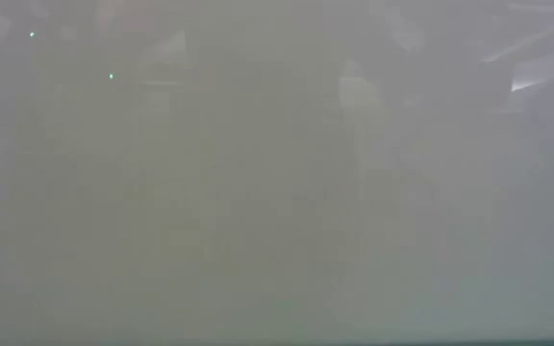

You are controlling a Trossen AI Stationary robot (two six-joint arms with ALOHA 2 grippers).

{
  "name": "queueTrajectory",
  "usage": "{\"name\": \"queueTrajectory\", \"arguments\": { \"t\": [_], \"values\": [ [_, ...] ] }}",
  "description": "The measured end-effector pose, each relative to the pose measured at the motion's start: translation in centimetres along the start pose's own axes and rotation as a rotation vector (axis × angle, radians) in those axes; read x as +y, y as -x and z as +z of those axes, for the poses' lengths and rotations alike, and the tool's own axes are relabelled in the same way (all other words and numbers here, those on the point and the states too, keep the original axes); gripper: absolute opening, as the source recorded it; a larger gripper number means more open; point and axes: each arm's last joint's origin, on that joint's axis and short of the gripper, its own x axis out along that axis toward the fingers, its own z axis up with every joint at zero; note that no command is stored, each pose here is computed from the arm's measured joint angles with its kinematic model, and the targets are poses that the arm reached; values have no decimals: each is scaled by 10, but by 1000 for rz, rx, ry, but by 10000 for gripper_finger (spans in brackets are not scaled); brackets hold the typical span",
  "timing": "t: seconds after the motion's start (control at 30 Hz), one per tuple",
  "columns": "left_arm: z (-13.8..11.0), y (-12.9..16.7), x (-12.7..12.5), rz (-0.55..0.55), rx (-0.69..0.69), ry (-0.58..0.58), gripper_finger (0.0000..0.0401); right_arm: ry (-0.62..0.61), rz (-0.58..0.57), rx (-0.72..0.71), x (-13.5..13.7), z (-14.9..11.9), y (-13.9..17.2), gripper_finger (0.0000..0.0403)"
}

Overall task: Sort & place blocks by color
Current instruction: Put the left blue small block into the white bin

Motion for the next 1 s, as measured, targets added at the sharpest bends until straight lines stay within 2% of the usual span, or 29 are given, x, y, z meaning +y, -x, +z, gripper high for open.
{"name": "queueTrajectory", "arguments": {
  "t": [0.13, 0.33, 0.4, 0.57, 0.6, 0.87, 1.0],
  "values": [
    [1, -8, 0, -42, -21, -32, 273, -19, 42, -37, 4, 4, 0, 251],
    [4, -9, 2, -51, -19, -50, 264, -22, 112, -105, 10, 10, 1, 251],
    [5, -9, 2, -58, -17, -72, 241, -21, 140, -129, 13, 13, 2, 251],
    [9, -9, 3, -90, -15, -150, 140, -14, 220, -173, 19, 18, 4, 251],
    [10, -9, 4, -99, -8, -155, 130, -14, 229, -181, 20, 19, 4, 251],
    [10, 0, 10, -137, -9, -130, 132, -21, 352, -302, 31, 30, 10, 251],
    [10, 27, 10, -216, -138, -82, 132, -110, 410, -375, 35, 37, 14, 251]
  ]
}}
